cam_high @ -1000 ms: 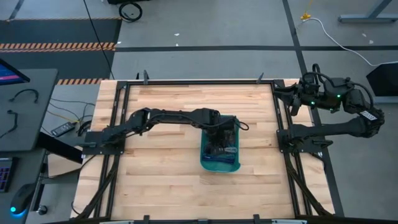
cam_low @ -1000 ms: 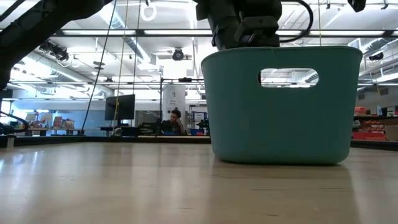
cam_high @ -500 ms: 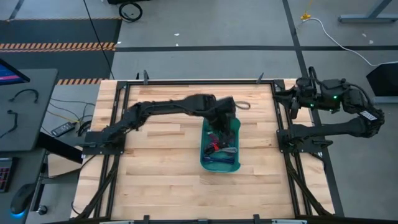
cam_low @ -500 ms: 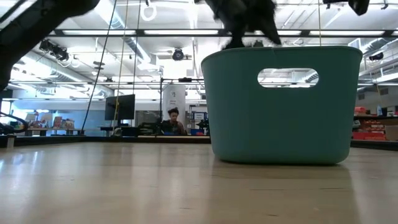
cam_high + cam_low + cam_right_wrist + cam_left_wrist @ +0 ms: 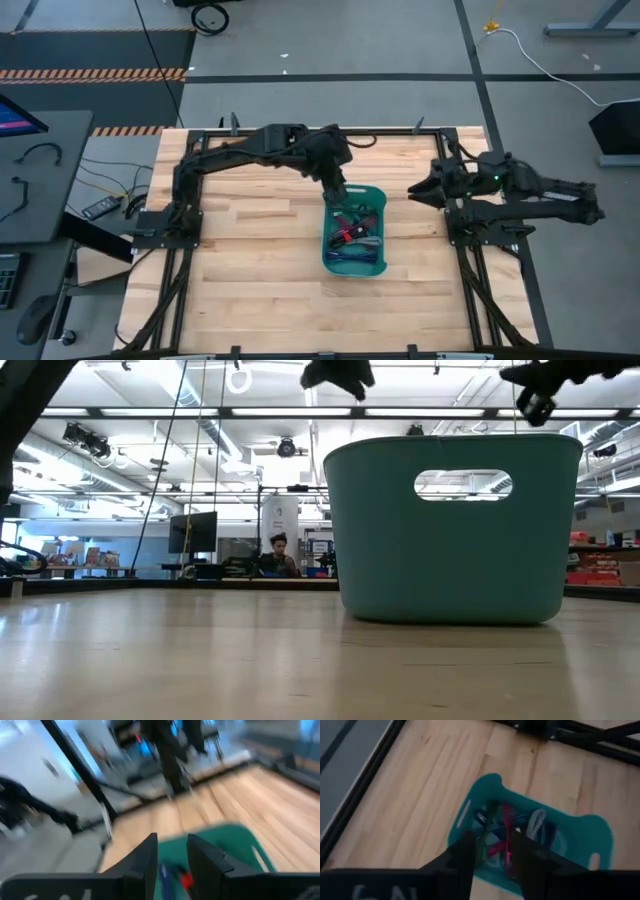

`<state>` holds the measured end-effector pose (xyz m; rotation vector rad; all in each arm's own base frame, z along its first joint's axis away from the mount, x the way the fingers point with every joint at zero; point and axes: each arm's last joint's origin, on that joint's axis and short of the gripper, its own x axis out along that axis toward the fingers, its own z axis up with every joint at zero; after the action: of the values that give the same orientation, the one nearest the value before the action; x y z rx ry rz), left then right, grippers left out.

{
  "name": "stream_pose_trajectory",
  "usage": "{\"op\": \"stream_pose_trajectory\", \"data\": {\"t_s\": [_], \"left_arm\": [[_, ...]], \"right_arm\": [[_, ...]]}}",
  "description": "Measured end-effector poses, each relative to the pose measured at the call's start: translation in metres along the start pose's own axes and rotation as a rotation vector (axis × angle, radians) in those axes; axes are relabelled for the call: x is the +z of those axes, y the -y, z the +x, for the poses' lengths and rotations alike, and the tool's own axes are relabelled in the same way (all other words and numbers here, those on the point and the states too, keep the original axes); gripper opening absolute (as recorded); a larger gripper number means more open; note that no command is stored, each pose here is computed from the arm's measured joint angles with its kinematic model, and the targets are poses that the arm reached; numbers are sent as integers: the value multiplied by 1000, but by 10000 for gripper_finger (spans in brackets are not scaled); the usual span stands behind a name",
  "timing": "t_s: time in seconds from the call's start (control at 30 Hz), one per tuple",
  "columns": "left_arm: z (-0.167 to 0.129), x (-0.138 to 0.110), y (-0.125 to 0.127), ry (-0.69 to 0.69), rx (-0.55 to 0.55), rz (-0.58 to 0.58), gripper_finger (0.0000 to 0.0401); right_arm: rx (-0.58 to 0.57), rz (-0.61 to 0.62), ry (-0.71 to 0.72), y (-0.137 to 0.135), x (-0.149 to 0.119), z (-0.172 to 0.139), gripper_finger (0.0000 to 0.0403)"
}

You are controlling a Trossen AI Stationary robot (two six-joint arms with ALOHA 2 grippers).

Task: Pick and place USB-C Cables
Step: Return to Home Position

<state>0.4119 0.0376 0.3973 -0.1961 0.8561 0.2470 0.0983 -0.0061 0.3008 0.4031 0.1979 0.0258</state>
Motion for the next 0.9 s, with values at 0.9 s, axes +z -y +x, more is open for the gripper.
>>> {"op": "stream_pose_trajectory", "data": {"t_s": [0.9], "left_arm": [[-168,-52,-3,166,242,-367,38]], "right_arm": [[192,-3,331,38,-91,20,2]]}}
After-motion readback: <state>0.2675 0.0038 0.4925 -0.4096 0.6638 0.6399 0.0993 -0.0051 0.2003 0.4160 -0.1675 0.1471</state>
